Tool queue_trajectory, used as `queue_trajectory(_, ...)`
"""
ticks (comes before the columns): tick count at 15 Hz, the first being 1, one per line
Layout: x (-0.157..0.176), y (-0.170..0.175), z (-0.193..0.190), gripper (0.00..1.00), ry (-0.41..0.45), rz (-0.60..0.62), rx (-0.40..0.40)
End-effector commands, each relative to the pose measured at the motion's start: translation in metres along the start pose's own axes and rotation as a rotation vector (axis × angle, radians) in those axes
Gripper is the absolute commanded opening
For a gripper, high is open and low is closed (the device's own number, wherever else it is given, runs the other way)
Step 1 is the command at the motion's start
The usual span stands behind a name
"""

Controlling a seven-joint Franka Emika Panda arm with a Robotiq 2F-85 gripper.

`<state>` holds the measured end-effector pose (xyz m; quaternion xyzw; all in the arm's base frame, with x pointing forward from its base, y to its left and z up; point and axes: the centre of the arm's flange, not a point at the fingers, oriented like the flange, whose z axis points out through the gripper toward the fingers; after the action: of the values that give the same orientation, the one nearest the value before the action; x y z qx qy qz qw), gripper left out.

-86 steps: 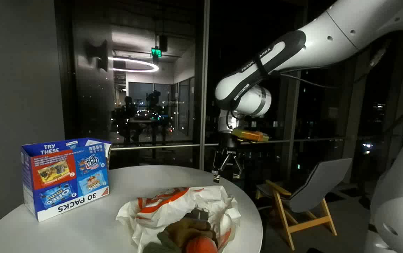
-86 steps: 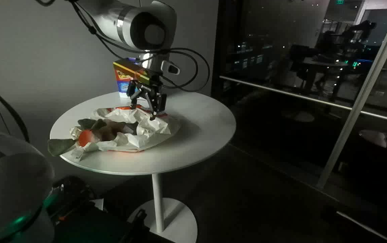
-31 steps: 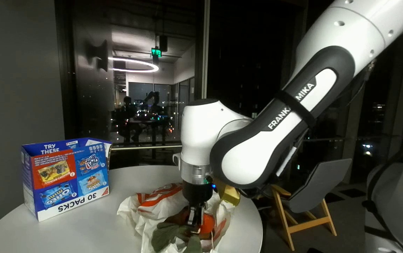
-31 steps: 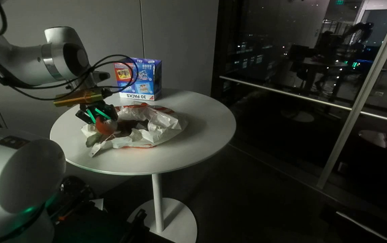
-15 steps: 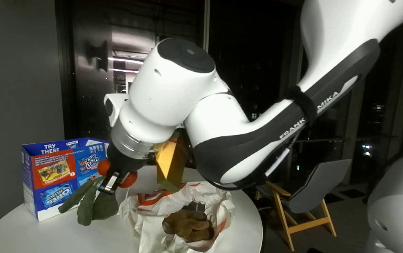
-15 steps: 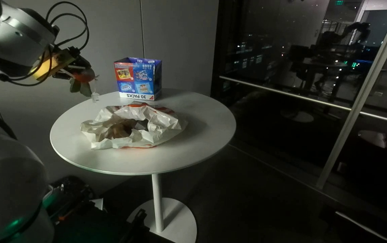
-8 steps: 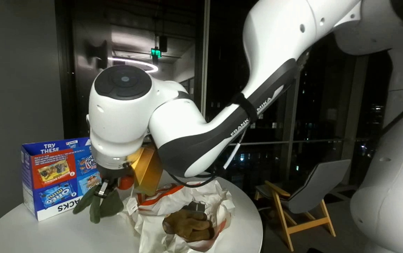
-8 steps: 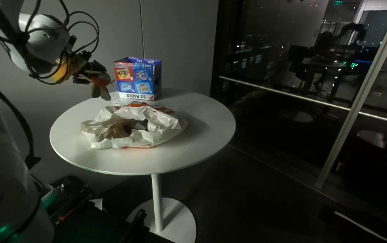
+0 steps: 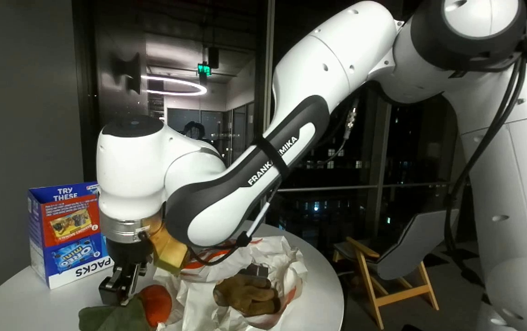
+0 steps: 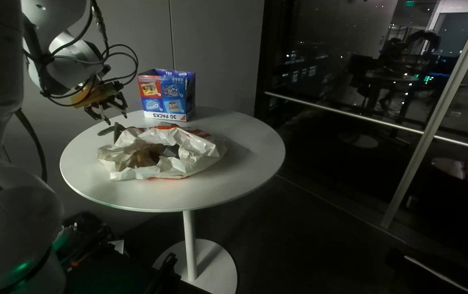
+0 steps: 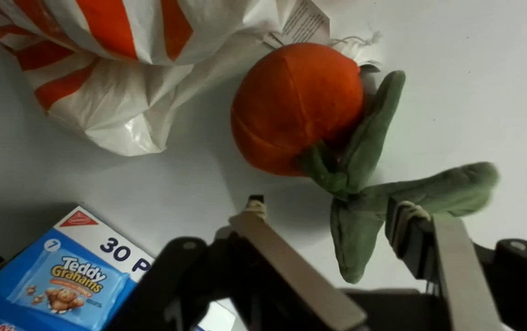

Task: Move the items from the plastic to the table

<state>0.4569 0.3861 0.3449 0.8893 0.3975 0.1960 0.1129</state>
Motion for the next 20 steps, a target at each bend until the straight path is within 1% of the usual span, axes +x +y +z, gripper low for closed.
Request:
queue_trajectory(1, -0.011, 0.02, -0.023, 0.97, -0.061, 0.149, -0.063)
queue_trajectory(4, -0.045, 0.048, -0.03, 1.0, -0.138, 0.283, -0.108)
queue_trajectory(6, -0.074, 0.074, -0.024, 1.0, -0.196, 0.379, -0.126)
queue_trajectory(9, -0.12, 0.106, -0.005, 1.0, -0.295, 0.531, -0.103)
queue_trajectory(11, -0.146, 0.12, 0.01, 1.0, -0.355, 0.63, -0.055)
queue_trajectory(12, -0.159, 0.123, 0.011, 1.0, -0.375, 0.684, -0.025)
queue_trajectory(15, -0.187, 0.13, 0.023, 1.0, -0.451, 0.822, 0.092)
queue_trajectory(16, -0.191, 0.13, 0.034, 1.0, -0.475, 0.839, 0.147)
queue_trajectory(18, -0.196, 0.126, 0.051, 1.0, -0.485, 0.847, 0.24)
queue_trajectory(20, -0.198, 0.125, 0.068, 1.0, -0.473, 0.862, 0.282)
